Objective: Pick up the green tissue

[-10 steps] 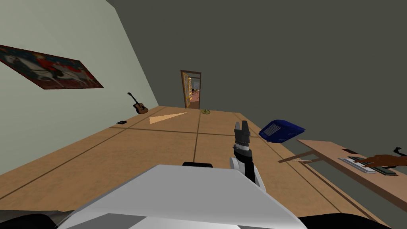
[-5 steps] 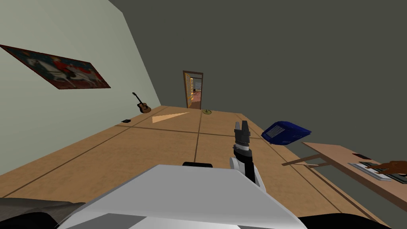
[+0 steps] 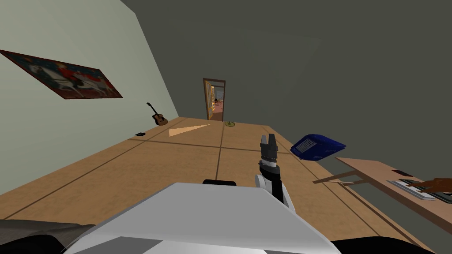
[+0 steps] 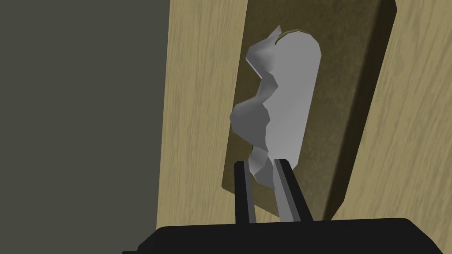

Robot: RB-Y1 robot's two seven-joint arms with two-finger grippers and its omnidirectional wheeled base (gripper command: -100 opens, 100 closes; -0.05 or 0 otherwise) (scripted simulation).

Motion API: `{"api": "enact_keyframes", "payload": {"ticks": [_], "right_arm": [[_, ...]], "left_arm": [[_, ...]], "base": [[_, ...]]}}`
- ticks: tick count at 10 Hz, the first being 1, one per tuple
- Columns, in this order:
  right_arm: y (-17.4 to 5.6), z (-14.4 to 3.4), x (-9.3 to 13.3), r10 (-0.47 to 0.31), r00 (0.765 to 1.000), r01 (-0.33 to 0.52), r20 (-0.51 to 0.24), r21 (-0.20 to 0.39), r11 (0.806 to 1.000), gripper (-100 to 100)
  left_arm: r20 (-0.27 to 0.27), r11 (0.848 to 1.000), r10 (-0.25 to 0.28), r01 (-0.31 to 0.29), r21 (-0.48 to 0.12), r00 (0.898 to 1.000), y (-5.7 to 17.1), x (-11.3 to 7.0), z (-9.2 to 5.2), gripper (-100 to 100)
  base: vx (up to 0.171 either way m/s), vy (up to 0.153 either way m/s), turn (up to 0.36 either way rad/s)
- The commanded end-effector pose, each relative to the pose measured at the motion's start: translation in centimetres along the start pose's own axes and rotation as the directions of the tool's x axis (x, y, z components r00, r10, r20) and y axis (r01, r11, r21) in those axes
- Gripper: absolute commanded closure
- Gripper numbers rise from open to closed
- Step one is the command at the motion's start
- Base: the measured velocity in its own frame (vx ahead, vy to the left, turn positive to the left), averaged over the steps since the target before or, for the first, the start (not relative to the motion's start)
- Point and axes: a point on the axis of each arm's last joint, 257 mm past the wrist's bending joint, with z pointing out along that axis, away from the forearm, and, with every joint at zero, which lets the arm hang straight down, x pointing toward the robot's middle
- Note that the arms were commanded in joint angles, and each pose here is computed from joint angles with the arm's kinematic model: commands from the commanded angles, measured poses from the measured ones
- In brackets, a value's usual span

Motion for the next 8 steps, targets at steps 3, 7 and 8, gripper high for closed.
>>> {"api": "enact_keyframes", "payload": {"ticks": [3, 7, 8], "right_arm": [[0.0, 0.0, 0.0, 0.000, 1.000, 0.000, 0.000, 0.000, 1.000, 0], [0.0, 0.0, 0.0, 0.000, 1.000, 0.000, 0.000, 0.000, 1.000, 0], [0.0, 0.0, 0.0, 0.000, 1.000, 0.000, 0.000, 0.000, 1.000, 0]], "left_arm": [[0.003, 1.000, -0.003, 0.003, -0.004, 1.000, 0.3, -0.2, 0.0, 100], [-0.003, 1.000, -0.004, 0.004, 0.001, 1.000, -1.5, 1.0, -0.5, 100], [-0.004, 1.000, -0.004, 0.004, 0.001, 1.000, -1.5, 1.1, -0.5, 0]], "base": [[0.002, -0.003, -0.009], [0.019, -0.027, -0.072], [0.000, 0.000, 0.000]]}}
